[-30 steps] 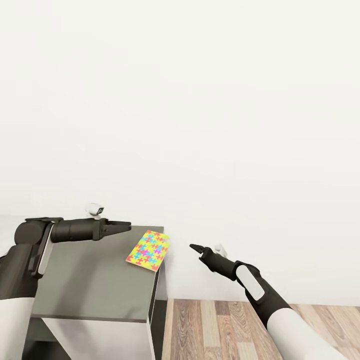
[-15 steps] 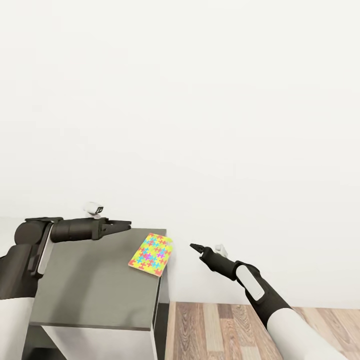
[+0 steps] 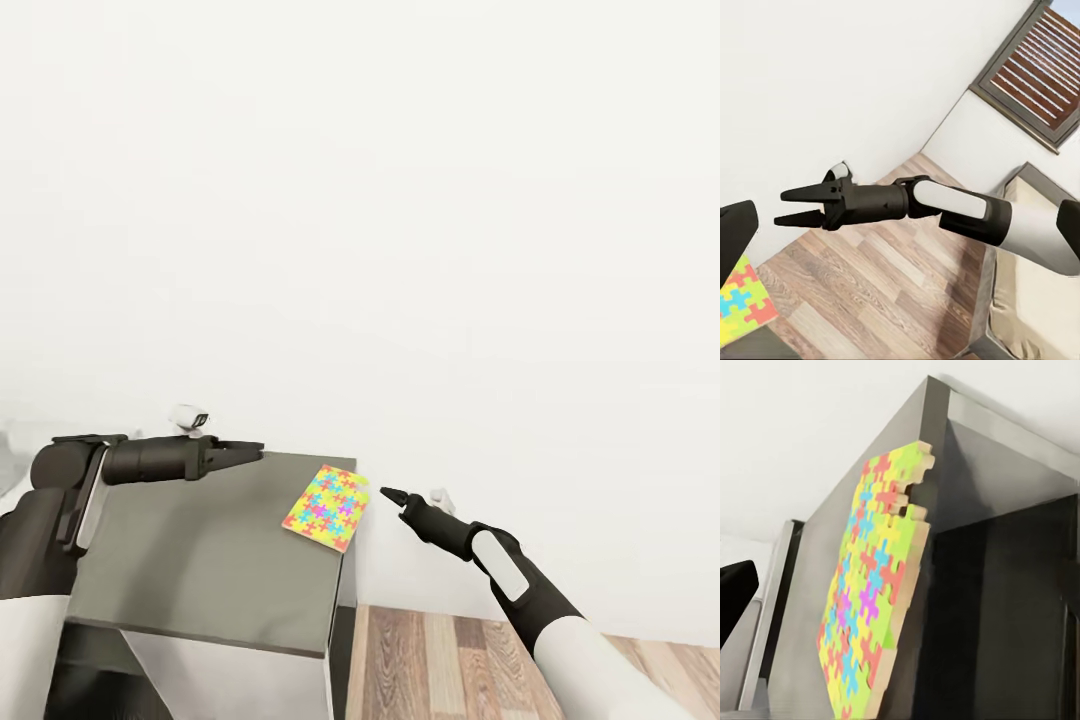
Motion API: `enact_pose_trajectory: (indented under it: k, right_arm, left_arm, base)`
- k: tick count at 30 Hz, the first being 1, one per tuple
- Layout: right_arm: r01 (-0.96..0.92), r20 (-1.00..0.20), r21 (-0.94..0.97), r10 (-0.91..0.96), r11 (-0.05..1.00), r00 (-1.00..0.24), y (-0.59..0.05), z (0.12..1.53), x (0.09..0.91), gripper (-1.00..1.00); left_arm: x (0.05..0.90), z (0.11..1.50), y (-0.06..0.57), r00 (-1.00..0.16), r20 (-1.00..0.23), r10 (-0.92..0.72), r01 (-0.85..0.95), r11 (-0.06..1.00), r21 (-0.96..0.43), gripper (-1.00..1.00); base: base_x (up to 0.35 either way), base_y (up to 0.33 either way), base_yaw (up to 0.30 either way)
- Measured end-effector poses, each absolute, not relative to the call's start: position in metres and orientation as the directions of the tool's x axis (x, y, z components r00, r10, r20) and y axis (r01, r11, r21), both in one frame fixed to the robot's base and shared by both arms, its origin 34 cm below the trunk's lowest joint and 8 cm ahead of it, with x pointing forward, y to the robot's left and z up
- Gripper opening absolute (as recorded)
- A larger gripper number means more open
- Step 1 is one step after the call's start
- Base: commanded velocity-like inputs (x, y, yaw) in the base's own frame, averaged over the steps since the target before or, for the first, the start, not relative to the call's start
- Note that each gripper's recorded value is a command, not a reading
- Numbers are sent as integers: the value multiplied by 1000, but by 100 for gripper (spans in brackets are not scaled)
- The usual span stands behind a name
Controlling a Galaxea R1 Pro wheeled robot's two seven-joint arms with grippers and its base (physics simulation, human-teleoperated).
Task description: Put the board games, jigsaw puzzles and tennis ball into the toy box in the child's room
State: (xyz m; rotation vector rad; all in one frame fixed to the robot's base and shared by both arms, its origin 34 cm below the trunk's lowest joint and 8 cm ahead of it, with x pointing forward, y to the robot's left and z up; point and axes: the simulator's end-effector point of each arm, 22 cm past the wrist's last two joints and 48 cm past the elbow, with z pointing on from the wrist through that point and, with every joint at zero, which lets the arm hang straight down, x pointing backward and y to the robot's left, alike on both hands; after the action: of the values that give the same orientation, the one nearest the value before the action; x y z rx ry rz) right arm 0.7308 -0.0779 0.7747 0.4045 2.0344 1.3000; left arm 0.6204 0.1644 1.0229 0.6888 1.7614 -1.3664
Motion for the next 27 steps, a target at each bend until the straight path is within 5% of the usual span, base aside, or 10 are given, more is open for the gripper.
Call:
enact_pose_trajectory:
  k: [8,27]
  right_arm:
    - [-100,-378,887,585,451,-718,-78,778,731,100]
    - [-101,-378,887,585,450,-717,-78,778,731,100]
  left_arm:
    - [619,1025,164,-540,-840,-46,803,272,-531,100]
    - [619,1025,163,-540,-840,-45,803,270,-531,100]
  base:
    - [0,-112,207]
    - [0,-6,9]
